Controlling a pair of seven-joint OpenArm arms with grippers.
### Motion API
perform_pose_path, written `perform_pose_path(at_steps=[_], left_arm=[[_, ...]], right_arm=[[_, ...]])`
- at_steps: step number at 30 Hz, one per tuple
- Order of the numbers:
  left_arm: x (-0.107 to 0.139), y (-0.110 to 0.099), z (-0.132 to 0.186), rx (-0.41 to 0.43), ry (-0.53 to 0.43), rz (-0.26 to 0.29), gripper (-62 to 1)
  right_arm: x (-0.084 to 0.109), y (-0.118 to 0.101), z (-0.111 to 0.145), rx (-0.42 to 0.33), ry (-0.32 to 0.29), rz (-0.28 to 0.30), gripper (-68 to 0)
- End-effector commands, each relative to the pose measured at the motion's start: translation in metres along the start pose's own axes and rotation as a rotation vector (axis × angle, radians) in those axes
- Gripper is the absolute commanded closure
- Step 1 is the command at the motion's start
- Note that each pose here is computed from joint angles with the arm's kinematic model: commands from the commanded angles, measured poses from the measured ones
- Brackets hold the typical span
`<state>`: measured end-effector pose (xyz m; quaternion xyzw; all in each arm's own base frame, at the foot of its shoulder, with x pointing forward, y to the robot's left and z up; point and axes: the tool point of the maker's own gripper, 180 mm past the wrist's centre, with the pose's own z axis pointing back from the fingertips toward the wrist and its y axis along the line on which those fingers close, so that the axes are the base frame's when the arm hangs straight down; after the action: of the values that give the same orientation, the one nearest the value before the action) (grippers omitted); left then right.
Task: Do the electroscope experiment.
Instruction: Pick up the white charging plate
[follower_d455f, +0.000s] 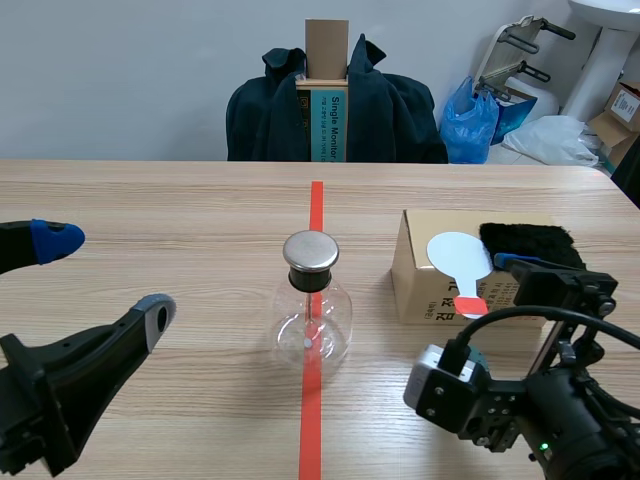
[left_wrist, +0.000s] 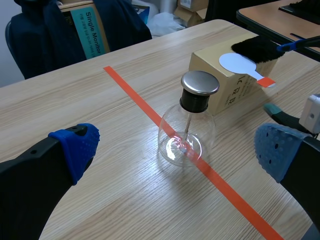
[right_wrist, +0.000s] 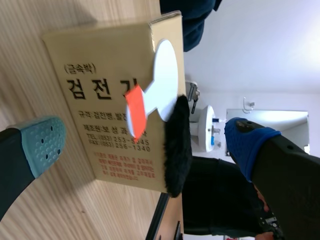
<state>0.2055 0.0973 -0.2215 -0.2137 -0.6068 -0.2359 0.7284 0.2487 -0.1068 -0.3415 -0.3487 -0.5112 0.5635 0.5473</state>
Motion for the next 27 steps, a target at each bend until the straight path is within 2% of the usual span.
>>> perform_pose_path(at_steps=[1,7,17,27], left_arm=[[0.008,0.000,-0.001,0.001,-0.032,0.000,-62.3],[0.008,0.000,-0.001,0.001,-0.031,0.000,-62.3],[0.008,0.000,-0.001,0.001,-0.031,0.000,-62.3],[0.008,0.000,-0.001,0.001,-0.031,-0.001,-62.3]], right_arm=[[-0.005,-0.010,0.000,-0.029,0.009,0.015,-67.9],[-0.002,-0.010,-0.001,-0.029,-0.003,0.022,-67.9],[-0.004,-0.019,-0.019,-0.046,-0.012,0.036,-67.9],[-0.009,-0.017,-0.017,-0.037,0.001,0.050,-67.9]])
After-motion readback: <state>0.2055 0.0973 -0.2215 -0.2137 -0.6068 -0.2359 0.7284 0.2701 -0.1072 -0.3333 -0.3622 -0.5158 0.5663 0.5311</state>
